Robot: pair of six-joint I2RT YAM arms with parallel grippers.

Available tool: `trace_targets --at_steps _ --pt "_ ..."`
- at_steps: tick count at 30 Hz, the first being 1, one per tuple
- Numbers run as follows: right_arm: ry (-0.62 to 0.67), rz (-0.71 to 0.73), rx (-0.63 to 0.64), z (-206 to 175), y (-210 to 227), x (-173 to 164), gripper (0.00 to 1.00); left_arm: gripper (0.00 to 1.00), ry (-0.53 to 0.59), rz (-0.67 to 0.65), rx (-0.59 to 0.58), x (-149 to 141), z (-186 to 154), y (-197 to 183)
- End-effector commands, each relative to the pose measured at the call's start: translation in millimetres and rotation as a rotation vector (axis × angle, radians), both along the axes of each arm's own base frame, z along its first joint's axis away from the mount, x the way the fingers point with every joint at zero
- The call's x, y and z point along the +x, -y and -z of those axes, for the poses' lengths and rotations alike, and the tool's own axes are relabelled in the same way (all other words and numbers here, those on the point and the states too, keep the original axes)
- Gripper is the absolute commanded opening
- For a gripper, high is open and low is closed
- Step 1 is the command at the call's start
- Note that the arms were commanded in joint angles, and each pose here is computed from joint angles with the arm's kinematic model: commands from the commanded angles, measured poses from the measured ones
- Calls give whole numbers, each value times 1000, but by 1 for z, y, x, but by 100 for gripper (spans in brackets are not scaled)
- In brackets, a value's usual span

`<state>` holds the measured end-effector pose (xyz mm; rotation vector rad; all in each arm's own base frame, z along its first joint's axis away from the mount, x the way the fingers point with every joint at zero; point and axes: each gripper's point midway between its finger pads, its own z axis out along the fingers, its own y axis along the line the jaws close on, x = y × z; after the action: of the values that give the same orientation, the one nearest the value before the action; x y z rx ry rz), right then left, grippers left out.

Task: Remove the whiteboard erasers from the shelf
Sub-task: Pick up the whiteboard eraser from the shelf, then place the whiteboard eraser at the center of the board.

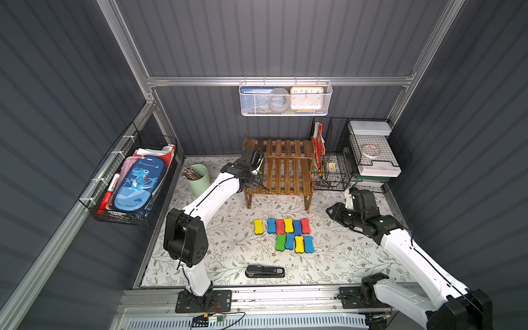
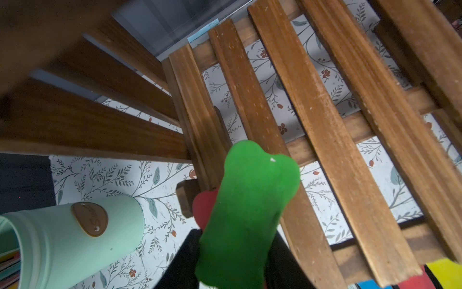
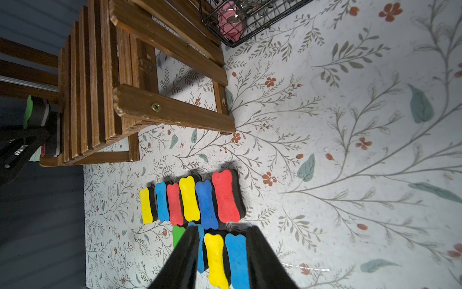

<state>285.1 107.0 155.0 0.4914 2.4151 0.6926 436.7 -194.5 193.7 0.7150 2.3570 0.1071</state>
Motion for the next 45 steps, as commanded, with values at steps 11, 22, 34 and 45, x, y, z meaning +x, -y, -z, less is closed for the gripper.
trace_targets --at_steps 11,22,34,45 --pt "27 -1 4 -7 0 3 37 23 33 -80 -90 -4 -34 -5" --pt "35 0 3 -8 1 2 37 9 8 -242 -144 -33 -45 -14" --pt "86 -14 33 -22 -2 1 37 4 -247 -476 -63 -182 13 2" --pt "101 -70 82 -28 -14 0 37 2 -559 -645 -29 -249 89 21"
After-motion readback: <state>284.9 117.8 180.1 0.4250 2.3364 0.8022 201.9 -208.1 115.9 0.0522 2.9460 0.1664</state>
